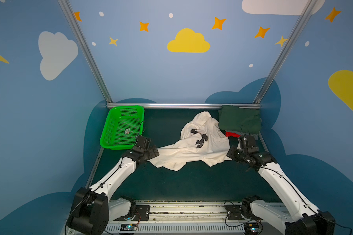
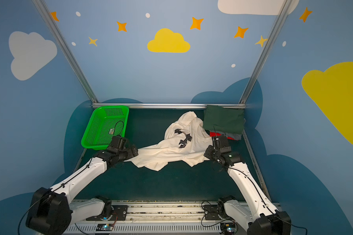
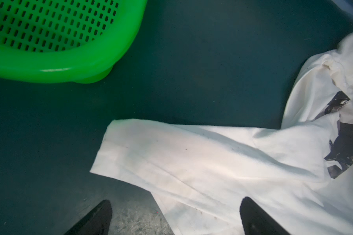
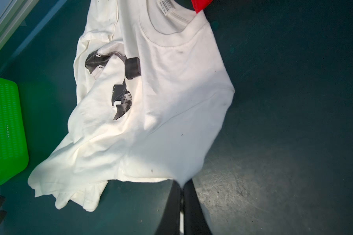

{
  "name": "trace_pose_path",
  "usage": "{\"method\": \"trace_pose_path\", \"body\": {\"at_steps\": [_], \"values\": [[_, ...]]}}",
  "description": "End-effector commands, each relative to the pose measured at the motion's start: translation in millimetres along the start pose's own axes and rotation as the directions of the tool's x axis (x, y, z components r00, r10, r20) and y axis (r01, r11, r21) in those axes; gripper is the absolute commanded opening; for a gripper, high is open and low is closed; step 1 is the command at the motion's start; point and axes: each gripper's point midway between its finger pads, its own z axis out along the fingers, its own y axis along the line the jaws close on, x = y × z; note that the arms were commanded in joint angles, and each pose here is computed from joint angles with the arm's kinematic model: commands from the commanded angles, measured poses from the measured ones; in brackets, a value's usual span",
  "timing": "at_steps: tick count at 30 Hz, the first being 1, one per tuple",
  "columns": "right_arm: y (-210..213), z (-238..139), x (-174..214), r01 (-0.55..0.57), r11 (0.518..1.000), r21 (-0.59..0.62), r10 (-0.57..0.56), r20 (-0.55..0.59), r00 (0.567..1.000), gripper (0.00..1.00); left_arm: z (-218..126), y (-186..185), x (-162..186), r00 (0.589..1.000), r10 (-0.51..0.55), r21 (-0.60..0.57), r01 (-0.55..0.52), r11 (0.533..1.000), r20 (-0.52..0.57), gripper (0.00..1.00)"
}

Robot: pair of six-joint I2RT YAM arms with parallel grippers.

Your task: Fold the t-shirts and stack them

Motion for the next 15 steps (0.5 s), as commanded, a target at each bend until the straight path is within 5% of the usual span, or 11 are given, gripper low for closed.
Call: {"method": "trace_pose_path", "body": {"at_steps": [1,15], "values": [[-6,1,1,0.003,1.000,0.018,-0.003,-0.007,1.000,0.00,1,5,9,1.000,-0.010,-0.003,0.010,1.000,-0.021,0.97],[-2,12,3,-0.016,1.000,0.006,0.016,-0.052,0.999,0.00,17,22,73,0.982,-0.080,0.026,0.086,0.996,-0.172,0.97]]}}
